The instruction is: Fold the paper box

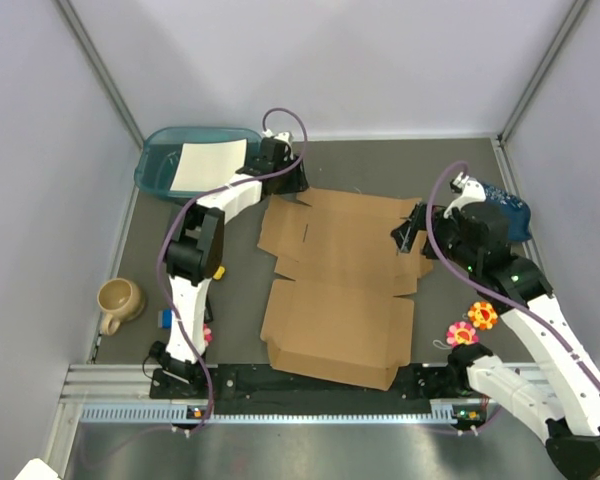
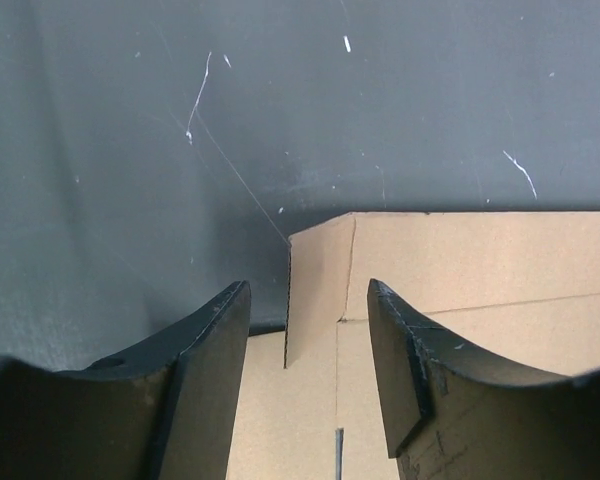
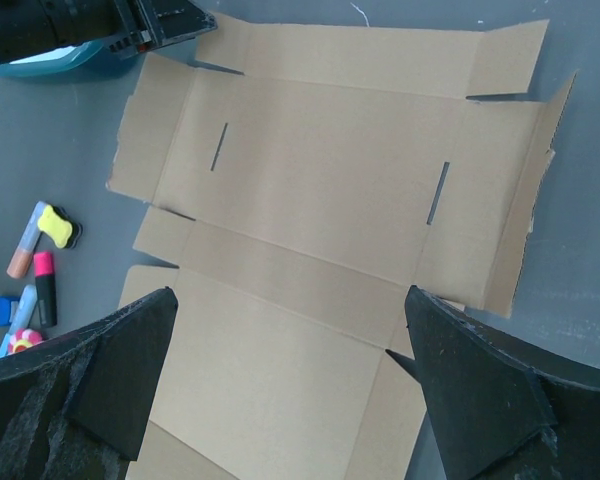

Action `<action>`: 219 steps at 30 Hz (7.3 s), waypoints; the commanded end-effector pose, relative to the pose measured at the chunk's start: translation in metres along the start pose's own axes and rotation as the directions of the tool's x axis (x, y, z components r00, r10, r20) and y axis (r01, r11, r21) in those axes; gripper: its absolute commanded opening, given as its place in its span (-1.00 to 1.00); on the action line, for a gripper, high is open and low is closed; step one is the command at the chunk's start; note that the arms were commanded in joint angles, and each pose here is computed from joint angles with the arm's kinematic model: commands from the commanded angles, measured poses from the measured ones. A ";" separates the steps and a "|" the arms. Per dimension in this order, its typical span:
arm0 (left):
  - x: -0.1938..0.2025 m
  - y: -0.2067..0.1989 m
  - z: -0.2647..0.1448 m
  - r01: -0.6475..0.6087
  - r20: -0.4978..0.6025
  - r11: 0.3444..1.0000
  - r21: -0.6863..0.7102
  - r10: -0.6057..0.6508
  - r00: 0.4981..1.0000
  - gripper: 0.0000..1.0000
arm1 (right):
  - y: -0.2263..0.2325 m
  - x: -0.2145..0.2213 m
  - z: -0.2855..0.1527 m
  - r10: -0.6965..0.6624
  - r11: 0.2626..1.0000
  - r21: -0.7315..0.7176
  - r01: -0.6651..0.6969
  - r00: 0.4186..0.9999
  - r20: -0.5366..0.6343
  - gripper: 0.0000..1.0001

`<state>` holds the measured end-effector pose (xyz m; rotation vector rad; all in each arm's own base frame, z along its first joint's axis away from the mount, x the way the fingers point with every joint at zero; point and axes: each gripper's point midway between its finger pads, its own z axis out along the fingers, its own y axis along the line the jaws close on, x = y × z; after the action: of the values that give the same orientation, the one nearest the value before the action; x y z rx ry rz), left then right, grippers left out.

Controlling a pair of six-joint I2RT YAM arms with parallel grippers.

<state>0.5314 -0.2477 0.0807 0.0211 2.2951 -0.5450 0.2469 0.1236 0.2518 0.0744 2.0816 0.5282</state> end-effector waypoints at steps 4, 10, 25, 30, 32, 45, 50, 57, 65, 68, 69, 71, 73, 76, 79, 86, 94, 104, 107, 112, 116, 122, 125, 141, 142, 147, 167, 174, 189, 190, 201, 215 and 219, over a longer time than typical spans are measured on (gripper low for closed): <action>-0.014 -0.011 0.012 -0.025 0.024 0.998 0.058 0.023 0.999 -0.20 | 0.008 -0.011 0.001 -0.002 1.000 -0.025 0.003 0.999 0.035 0.98; -0.008 -0.018 0.013 -0.021 0.030 0.994 0.112 0.018 0.999 -0.38 | 0.010 -0.013 0.002 -0.001 1.000 -0.027 0.002 1.000 0.030 0.98; 0.005 -0.030 -0.032 -0.119 0.264 0.983 0.141 0.079 0.961 -1.00 | 0.013 -0.020 -0.005 0.017 0.999 -0.033 -0.015 0.998 0.056 0.97; -0.005 -0.043 -0.089 -0.237 0.573 0.961 0.143 0.115 0.811 -1.00 | 0.009 -0.029 -0.009 -0.012 1.000 0.001 0.012 0.997 0.075 0.96; -0.003 -0.048 -0.098 -0.277 0.607 0.952 0.133 0.143 0.781 -1.00 | 0.009 -0.034 -0.010 -0.028 1.000 0.007 0.028 0.997 0.077 0.96; 0.023 -0.091 -0.178 -0.549 0.825 0.827 -0.119 0.390 0.409 -1.00 | 0.047 -0.021 0.041 -0.290 0.941 -0.206 0.269 0.954 -0.078 0.74; 0.034 -0.086 -0.186 -0.548 0.852 0.827 -0.124 0.372 0.369 -1.00 | 0.067 -0.030 0.061 -0.378 0.886 -0.294 0.358 0.926 -0.015 0.74; 0.052 -0.103 -0.196 -0.633 0.864 0.774 -0.035 0.342 0.371 -1.00 | 0.077 -0.029 0.115 -0.485 0.784 -0.324 0.529 0.849 0.211 0.78; 0.060 -0.102 -0.205 -0.661 0.864 0.750 -0.028 0.351 0.360 -1.00 | 0.088 0.014 0.150 -0.627 0.622 -0.518 0.587 0.770 0.118 0.73; 0.062 -0.101 -0.205 -0.661 0.861 0.750 -0.026 0.352 0.366 -1.00 | 0.088 0.033 0.158 -0.633 0.613 -0.557 0.560 0.770 0.078 0.71; 0.063 -0.100 -0.204 -0.662 0.860 0.749 -0.025 0.354 0.368 -1.00 | 0.086 0.040 0.161 -0.642 0.613 -0.558 0.559 0.764 0.062 0.69; 0.065 -0.099 -0.206 -0.659 0.859 0.752 -0.017 0.348 0.375 -1.00 | 0.080 0.052 0.171 -0.666 0.614 -0.543 0.573 0.745 0.034 0.66; 0.069 -0.097 -0.208 -0.660 0.856 0.752 -0.011 0.348 0.382 -1.00 | 0.078 0.063 0.179 -0.663 0.617 -0.559 0.554 0.748 0.010 0.62; 0.071 -0.096 -0.213 -0.662 0.857 0.749 -0.006 0.345 0.382 -1.00 | 0.079 0.072 0.185 -0.662 0.614 -0.580 0.535 0.750 -0.009 0.57; 0.074 -0.099 -0.217 -0.677 0.861 0.736 0.005 0.341 0.377 -1.00 | 0.077 0.088 0.194 -0.669 0.612 -0.596 0.519 0.742 -0.042 0.53; 0.083 -0.114 -0.229 -0.718 0.876 0.695 0.035 0.325 0.357 -1.00 | 0.073 0.115 0.207 -0.672 0.617 -0.629 0.473 0.733 -0.108 0.49; 0.085 -0.110 -0.226 -0.701 0.867 0.712 0.038 0.325 0.378 -1.00 | 0.070 0.144 0.211 -0.692 0.630 -0.620 0.467 0.699 -0.177 -0.26; 0.085 -0.103 -0.219 -0.661 0.854 0.749 0.045 0.314 0.415 -1.00 | 0.053 0.124 0.195 -0.672 0.682 -0.491 0.542 0.729 -0.128 -0.73; 0.078 -0.094 -0.220 -0.610 0.847 0.792 0.018 0.312 0.430 -0.91 | 0.053 0.099 0.188 -0.681 0.688 -0.414 0.596 0.728 -0.082 -0.98; 0.070 -0.095 -0.216 -0.574 0.796 0.818 0.032 0.326 0.510 -0.22 | 0.060 0.082 0.175 -0.780 0.601 -0.319 0.733 0.624 -0.034 -1.00; 0.060 -0.099 -0.220 -0.497 0.738 0.865 0.067 0.292 0.608 0.01 | 0.067 0.078 0.166 -0.841 0.524 -0.267 0.809 0.541 -0.011 -1.00; 0.054 -0.083 -0.241 -0.337 0.654 0.941 0.033 0.234 0.719 0.98 | 0.065 0.089 0.157 -0.916 0.399 -0.177 0.900 0.397 -0.049 -1.00; 0.055 -0.063 -0.242 -0.276 0.598 0.960 -0.048 0.249 0.762 0.98 | 0.061 0.097 0.150 -0.927 0.375 -0.161 0.913 0.368 -0.071 -1.00; 0.134 0.010 -0.213 0.032 0.282 0.995 -0.093 -0.004 0.959 0.90 | 0.071 0.092 0.089 -0.817 0.560 -0.234 0.795 0.577 0.003 -1.00; 0.147 0.014 -0.212 0.036 0.241 0.995 -0.095 -0.012 0.970 0.89 | 0.071 0.092 0.085 -0.812 0.568 -0.246 0.786 0.584 -0.010 -1.00; 0.174 0.016 -0.220 0.138 0.159 0.987 -0.077 -0.125 0.979 0.78 | 0.072 0.094 0.075 -0.746 0.655 -0.256 0.711 0.663 -0.068 -1.00; 0.216 -0.005 -0.244 0.055 0.037 0.989 0.140 -0.061 0.997 0.14 | 0.069 0.081 0.102 -0.748 0.663 -0.210 0.718 0.646 -0.153 -1.00; 0.245 0.001 -0.231 0.067 -0.088 0.991 0.114 -0.057 0.994 0.33 | 0.074 0.081 0.100 -0.752 0.658 -0.233 0.716 0.641 -0.156 -1.00; 0.240 -0.029 -0.222 0.036 -0.082 0.962 0.270 -0.014 0.997 -0.09 | 0.077 0.081 0.099 -0.762 0.647 -0.256 0.719 0.628 -0.162 -1.00; 0.239 -0.032 -0.222 0.024 -0.075 0.959 0.282 -0.003 0.997 -0.16 | 0.077 0.081 0.099 -0.762 0.646 -0.256 0.719 0.627 -0.163 -1.00; 0.236 -0.055 -0.235 -0.152 0.088 0.922 0.356 0.129 0.988 -0.84 | 0.078 0.068 0.097 -0.761 0.648 -0.211 0.732 0.631 -0.150 -1.00; 0.245 -0.089 -0.215 -0.387 0.315 0.891 0.237 0.306 0.898 -0.58 | 0.074 0.060 0.097 -0.798 0.600 -0.146 0.786 0.576 -0.177 -1.00; 0.223 -0.103 -0.224 -0.390 0.358 0.898 0.203 0.302 0.884 -0.10 | 0.069 0.058 0.096 -0.801 0.594 -0.124 0.795 0.570 -0.184 -1.00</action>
<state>0.1809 -0.2707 0.0490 0.5523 1.9681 -0.6097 0.2714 0.2268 0.1626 -1.0357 2.1150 -0.0067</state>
